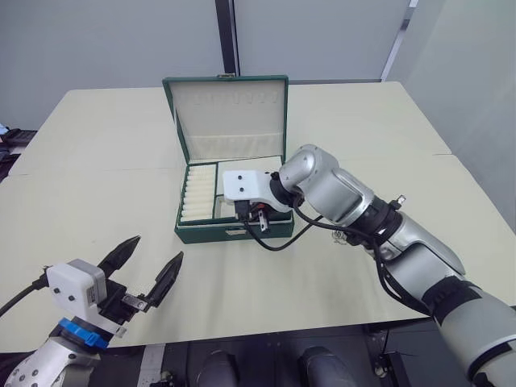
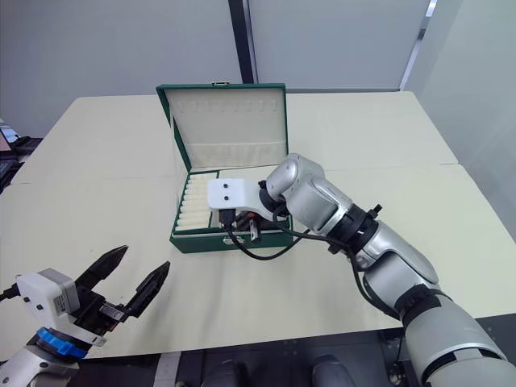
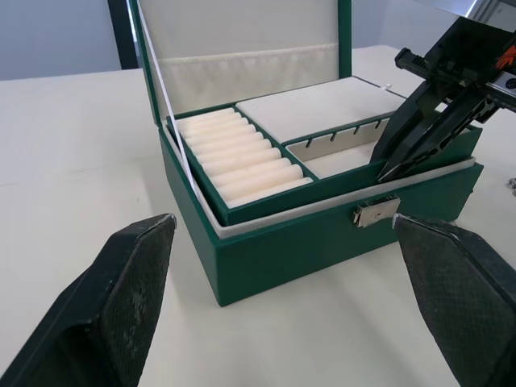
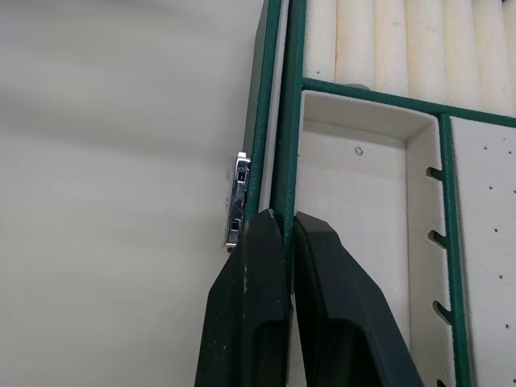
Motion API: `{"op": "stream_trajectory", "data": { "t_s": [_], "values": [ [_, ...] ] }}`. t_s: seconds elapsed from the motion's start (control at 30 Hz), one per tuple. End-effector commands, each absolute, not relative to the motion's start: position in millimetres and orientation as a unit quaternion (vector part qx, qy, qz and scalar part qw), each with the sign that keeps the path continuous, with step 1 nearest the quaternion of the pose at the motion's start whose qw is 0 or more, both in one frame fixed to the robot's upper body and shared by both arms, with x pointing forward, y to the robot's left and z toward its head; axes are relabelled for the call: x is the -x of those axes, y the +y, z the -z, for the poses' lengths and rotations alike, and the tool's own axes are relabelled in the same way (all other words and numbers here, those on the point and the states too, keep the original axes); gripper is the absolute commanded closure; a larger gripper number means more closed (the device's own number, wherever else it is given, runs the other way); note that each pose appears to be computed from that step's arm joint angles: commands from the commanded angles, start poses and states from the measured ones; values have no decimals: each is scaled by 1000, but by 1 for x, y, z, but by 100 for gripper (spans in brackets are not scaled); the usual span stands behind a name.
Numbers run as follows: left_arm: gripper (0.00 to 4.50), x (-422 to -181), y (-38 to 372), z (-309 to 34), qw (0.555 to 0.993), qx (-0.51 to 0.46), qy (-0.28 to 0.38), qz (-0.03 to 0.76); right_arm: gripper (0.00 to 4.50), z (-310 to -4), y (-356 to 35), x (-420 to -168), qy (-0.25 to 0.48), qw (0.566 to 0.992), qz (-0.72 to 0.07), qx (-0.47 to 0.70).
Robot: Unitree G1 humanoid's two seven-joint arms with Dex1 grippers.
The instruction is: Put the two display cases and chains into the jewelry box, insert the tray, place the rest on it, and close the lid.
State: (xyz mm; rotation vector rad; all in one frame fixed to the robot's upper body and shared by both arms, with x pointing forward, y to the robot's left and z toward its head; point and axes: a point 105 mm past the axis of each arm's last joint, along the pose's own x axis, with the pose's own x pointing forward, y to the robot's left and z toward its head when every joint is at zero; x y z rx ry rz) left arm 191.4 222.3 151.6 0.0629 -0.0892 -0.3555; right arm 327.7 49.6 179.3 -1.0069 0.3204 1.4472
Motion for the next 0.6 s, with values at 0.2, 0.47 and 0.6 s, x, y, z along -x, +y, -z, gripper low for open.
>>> {"op": "stream_trajectory", "data": {
  "t_s": [0.2,0.47,0.6],
  "values": [
    [0,-192,220,-153,981,-43,-50,185,449,-207,58,-324,86,633,-632,439],
    [0,-193,220,-153,980,-45,-50,185,449,-205,60,-326,85,633,-632,438],
    [0,-193,220,-153,980,-45,-49,186,449,-200,59,-325,88,632,-633,438]
  ]
}}
